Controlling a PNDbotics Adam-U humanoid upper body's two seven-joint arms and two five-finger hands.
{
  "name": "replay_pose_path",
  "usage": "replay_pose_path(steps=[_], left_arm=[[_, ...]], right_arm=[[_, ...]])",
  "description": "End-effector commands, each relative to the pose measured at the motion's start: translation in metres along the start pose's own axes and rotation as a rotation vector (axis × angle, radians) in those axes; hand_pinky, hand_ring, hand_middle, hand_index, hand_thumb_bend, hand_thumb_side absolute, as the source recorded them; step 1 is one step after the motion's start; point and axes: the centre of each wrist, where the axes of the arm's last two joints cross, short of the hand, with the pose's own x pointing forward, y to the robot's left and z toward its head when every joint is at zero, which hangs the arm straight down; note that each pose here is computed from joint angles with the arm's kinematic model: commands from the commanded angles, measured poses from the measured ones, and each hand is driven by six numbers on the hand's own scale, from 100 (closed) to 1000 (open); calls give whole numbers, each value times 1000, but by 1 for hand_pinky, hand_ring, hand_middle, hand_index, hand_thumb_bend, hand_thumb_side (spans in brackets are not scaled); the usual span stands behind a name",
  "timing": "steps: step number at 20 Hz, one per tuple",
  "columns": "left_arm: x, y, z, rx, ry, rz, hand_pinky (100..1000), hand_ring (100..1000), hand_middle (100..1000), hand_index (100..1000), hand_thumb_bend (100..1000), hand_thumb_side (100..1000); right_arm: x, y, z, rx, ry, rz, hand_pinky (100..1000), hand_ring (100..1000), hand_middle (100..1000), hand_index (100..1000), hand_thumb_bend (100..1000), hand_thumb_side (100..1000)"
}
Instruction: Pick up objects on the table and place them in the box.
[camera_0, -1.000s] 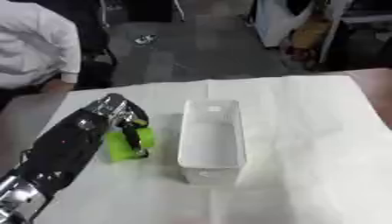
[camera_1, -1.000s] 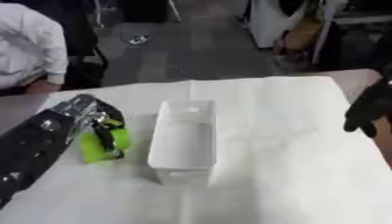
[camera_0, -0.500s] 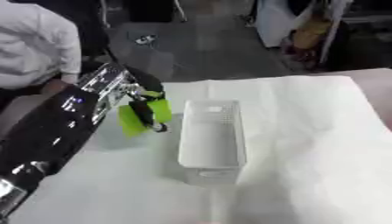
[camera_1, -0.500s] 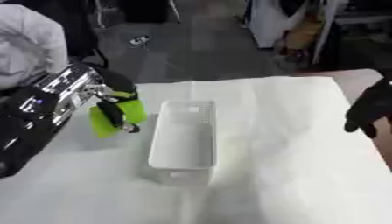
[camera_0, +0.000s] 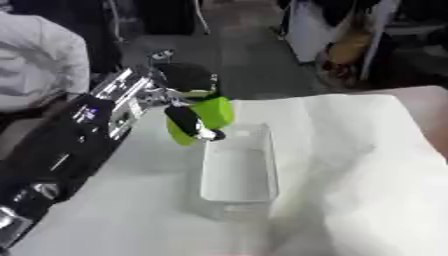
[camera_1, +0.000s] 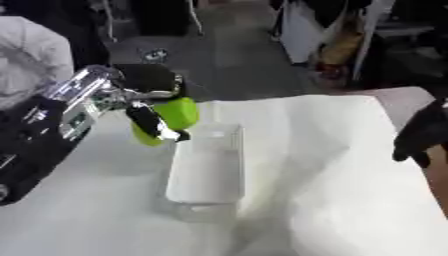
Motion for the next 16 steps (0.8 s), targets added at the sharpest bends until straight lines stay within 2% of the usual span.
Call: replay_pose_path(steps=[1, 3, 4, 5, 6, 7, 8, 10, 12, 16], left_arm=[[3, 5, -12, 73, -57, -6, 100, 100, 100, 311, 100, 696], [5, -3, -17, 64, -74, 7, 100, 100, 100, 335, 100, 707], [5, -8, -19, 52, -77, 17, 100, 100, 193, 397, 100, 726], [4, -12, -20, 36, -81, 24, 100, 235, 360, 505, 100, 822], [4, -18, -21, -1, -81, 27, 393, 568, 617, 679, 100, 969], [3, -22, -21, -40, -82, 25, 687, 800, 810, 804, 162, 1000], [3, -25, -21, -77, -83, 19, 858, 935, 909, 872, 204, 1000], [2, -26, -21, -97, -89, 20, 1000, 1000, 999, 940, 292, 1000], [1, -26, -20, -78, -97, 30, 1000, 1000, 1000, 986, 363, 1000], [2, -29, -17, -40, -93, 63, 1000, 1000, 1000, 1000, 366, 1000]], right_arm=[[3, -4, -10, 1, -39, 2, 100, 368, 478, 593, 100, 809], [3, -4, -12, -3, -47, -2, 101, 368, 477, 592, 100, 808], [3, -4, -14, -6, -51, -4, 101, 368, 477, 592, 100, 807], [3, -4, -14, -7, -54, -5, 101, 368, 477, 592, 100, 807], [3, -4, -15, -7, -57, -6, 101, 368, 477, 592, 100, 807], [3, -5, -16, -7, -58, -7, 101, 368, 477, 592, 100, 807], [3, -5, -16, -7, -60, -8, 101, 368, 477, 592, 100, 807], [3, -5, -17, -8, -62, -8, 102, 368, 477, 592, 100, 807], [3, -6, -17, -8, -62, -7, 101, 368, 477, 592, 100, 807], [3, -6, -16, -9, -60, -5, 102, 368, 477, 592, 100, 806]])
